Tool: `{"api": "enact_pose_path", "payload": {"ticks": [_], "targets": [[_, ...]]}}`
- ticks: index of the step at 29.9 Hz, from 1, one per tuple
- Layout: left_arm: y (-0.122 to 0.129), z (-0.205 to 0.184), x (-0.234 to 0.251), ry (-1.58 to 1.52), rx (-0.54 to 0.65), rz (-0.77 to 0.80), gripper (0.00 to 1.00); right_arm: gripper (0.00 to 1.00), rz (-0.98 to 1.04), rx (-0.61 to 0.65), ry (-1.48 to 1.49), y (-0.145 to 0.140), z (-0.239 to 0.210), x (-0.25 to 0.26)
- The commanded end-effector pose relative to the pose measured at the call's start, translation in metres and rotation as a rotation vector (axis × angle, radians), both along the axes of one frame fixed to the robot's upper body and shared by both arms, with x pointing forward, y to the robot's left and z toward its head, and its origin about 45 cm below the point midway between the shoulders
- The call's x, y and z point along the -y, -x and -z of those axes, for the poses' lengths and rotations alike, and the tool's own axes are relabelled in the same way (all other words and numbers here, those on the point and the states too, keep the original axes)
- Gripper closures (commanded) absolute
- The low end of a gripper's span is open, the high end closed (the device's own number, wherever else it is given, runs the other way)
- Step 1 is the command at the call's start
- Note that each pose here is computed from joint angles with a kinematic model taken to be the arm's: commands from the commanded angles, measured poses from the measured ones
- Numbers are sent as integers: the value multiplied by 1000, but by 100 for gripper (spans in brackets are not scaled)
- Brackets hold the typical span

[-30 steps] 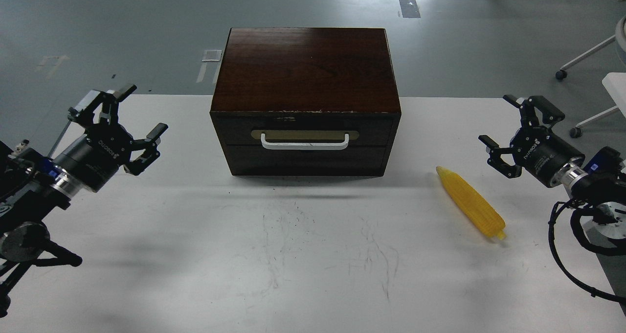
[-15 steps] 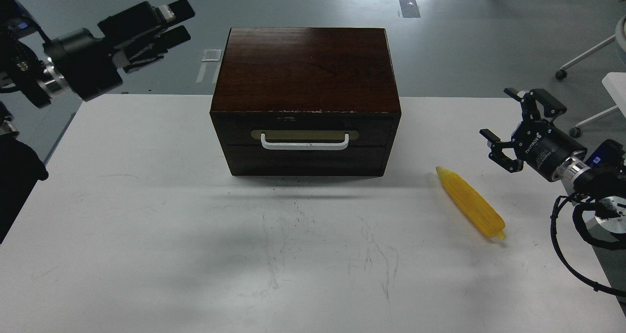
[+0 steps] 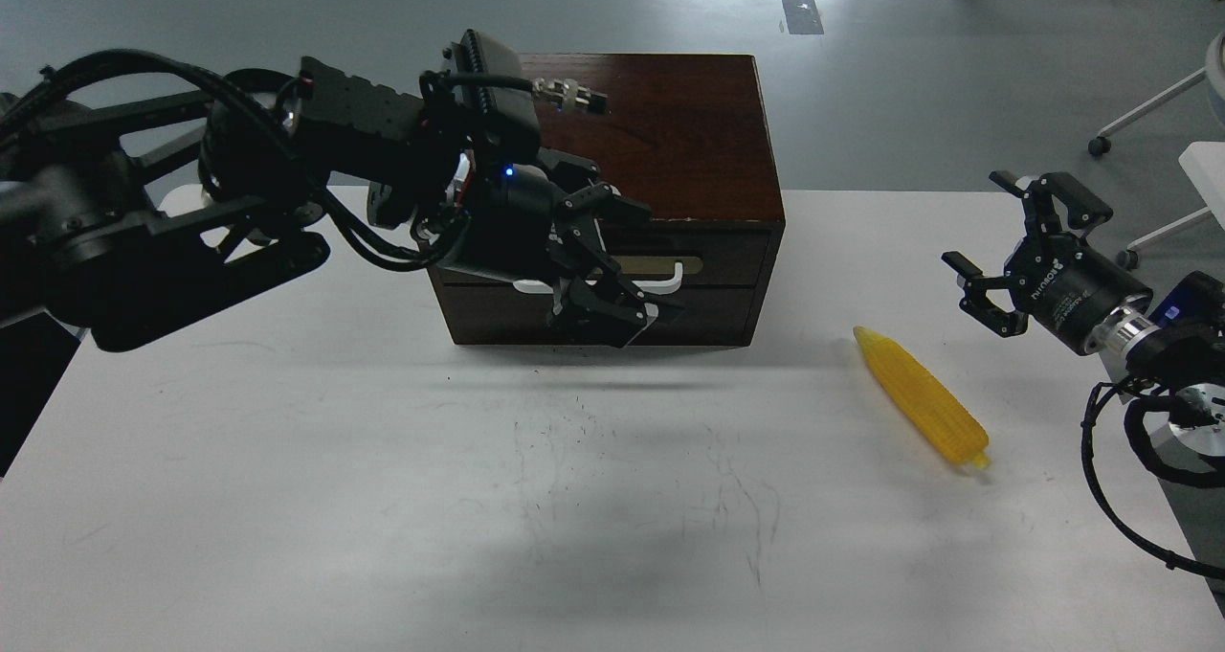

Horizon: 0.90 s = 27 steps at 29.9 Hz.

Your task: Put corn in drawer with both arms

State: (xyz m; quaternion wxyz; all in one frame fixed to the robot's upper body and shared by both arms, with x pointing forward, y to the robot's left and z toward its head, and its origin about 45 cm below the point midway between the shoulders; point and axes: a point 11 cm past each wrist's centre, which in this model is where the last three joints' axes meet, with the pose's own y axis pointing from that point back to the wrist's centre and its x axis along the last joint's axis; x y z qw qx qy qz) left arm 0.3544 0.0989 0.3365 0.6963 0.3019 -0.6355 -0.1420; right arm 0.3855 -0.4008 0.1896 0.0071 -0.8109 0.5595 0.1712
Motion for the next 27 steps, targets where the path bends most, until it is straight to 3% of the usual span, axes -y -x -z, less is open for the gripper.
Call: {"api": "enact_pose_path", "payload": {"ticks": [1, 9, 27], "targets": [[-8, 23, 6, -101, 41, 13, 1, 0, 6, 0, 6, 1, -1, 4], [-19, 54, -1, -210, 39, -7, 1, 0, 17, 3, 16, 2, -4, 11], [-31, 69, 5, -245, 33, -33, 1, 0, 18, 1, 16, 3, -4, 11]]}}
